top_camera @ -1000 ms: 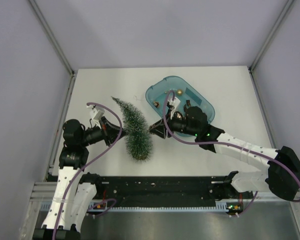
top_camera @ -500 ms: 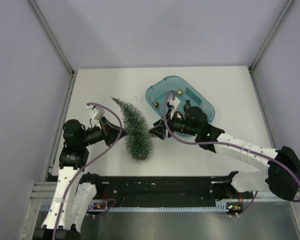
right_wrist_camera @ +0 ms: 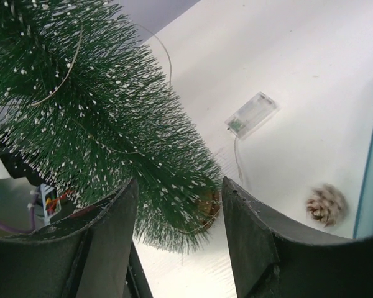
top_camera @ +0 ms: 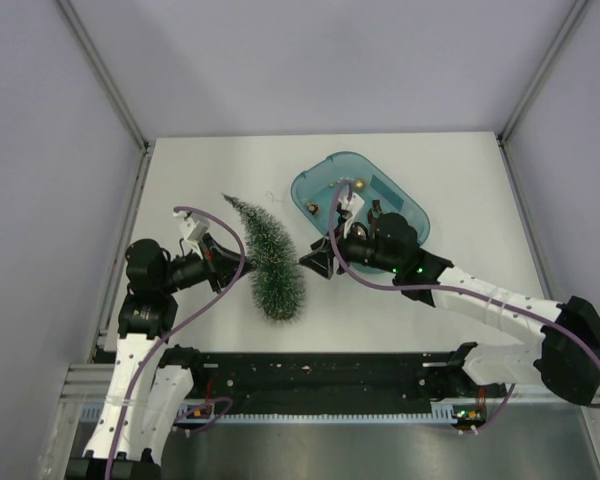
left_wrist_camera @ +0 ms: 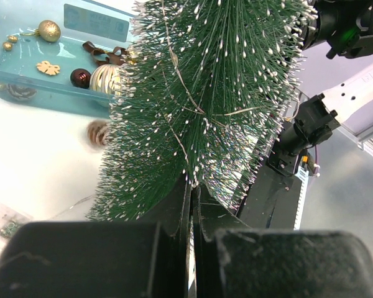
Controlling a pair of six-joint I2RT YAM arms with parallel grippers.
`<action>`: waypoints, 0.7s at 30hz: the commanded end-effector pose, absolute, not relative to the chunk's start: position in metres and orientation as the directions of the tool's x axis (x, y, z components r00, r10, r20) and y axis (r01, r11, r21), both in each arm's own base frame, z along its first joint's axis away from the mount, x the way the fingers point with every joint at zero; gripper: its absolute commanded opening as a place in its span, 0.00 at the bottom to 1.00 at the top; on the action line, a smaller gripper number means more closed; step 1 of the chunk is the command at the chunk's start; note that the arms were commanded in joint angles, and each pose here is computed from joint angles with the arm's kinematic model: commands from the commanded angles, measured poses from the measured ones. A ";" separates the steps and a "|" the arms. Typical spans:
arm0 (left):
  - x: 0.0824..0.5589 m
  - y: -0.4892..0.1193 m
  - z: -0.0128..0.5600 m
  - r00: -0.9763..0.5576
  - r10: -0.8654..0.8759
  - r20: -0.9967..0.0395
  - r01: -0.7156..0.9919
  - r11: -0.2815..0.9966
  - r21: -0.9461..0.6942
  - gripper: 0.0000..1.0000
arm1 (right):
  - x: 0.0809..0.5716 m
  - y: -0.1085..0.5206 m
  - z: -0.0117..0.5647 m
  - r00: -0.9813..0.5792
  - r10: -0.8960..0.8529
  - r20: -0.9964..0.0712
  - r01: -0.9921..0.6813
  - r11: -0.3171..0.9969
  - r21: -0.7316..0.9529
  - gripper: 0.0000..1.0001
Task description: Decorate the small christmas tree
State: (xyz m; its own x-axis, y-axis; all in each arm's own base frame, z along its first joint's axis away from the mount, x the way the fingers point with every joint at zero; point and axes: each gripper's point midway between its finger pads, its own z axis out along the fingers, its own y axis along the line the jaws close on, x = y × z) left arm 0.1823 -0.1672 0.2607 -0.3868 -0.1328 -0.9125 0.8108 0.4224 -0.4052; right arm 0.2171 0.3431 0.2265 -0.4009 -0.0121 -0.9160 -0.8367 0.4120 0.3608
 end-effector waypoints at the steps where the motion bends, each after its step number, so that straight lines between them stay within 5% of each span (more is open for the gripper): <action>1: 0.179 -0.168 0.266 -0.346 -0.124 -0.930 0.835 0.412 -0.365 0.00 | 0.233 0.329 0.258 -0.326 0.054 -0.944 -0.817 0.486 0.310 0.56; 12: 0.178 -0.167 0.265 -0.336 -0.113 -0.935 0.837 0.418 -0.352 0.00 | 0.354 0.271 0.236 -0.387 0.078 -0.919 -0.480 0.834 0.273 0.56; 21: 0.178 -0.167 0.266 -0.336 -0.112 -0.935 0.835 0.423 -0.351 0.00 | 0.469 0.254 0.140 -0.544 -0.015 -0.839 -0.218 0.968 0.125 0.55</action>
State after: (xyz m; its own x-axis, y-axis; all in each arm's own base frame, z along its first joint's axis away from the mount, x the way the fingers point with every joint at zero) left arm 0.1788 -0.1665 0.2584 -0.3781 -0.1204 -0.9179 0.8151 0.4269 -0.3917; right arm 0.4348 0.2773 0.1823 -0.4846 0.0508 -0.8732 -0.3590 0.8988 0.2516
